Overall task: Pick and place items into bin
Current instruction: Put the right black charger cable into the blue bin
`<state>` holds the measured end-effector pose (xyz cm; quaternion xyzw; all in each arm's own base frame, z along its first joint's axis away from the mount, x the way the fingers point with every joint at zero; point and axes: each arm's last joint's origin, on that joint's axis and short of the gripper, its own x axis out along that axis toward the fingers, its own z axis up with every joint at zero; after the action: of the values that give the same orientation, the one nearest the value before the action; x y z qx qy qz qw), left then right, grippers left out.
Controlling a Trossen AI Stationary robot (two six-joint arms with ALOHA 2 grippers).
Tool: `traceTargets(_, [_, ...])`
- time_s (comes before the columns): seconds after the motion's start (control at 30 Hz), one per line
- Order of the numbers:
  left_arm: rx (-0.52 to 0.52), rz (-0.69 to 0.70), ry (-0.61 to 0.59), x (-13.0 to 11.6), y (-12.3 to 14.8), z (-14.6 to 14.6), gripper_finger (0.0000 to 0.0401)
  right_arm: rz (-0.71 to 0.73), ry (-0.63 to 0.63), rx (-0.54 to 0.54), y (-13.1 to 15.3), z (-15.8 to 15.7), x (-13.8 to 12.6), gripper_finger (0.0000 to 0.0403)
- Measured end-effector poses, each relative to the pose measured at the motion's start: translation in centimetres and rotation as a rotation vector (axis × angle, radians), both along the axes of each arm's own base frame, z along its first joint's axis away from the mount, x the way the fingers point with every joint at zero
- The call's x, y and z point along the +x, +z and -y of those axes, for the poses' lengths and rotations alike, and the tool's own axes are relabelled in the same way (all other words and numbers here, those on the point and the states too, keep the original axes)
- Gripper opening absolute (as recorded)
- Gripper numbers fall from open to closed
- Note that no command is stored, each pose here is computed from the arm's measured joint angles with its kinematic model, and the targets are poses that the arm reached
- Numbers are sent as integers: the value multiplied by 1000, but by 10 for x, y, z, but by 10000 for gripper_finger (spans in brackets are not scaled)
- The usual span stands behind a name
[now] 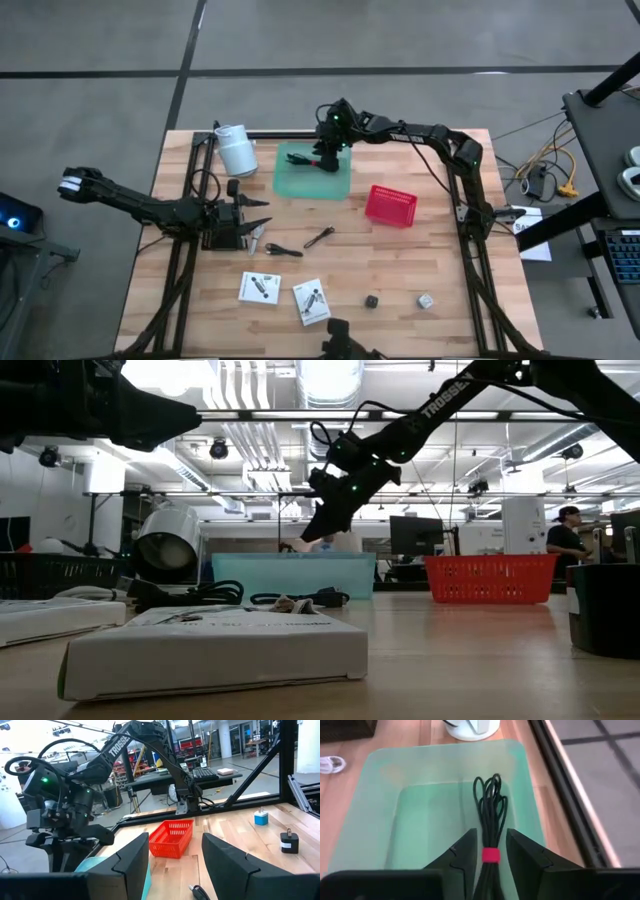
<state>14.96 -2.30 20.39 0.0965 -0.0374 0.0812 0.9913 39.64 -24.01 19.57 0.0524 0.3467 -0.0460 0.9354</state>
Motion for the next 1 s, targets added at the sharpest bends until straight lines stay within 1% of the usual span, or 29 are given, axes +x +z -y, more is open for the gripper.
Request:
traceTargets(0.07, [0,0,0,0,0,0,169,8,30,38,2,-2,-1,100])
traceTargets(0.2, [1,0,0,0,0,0,169,66,144,103,10,-13,1,119])
traceTargets(0.4, [2,0,0,0,0,0,169,81,255,116,29,-50,11,157])
traceTargets(0.63, [2,-1,0,0,0,0,169,-25,487,94,27,-120,24,193])
traceTargets(0.8, [2,-1,0,0,0,0,169,-119,636,67,20,-161,25,198])
traceTargets(1.0, [2,-1,0,0,0,0,169,-200,690,16,9,-192,23,198])
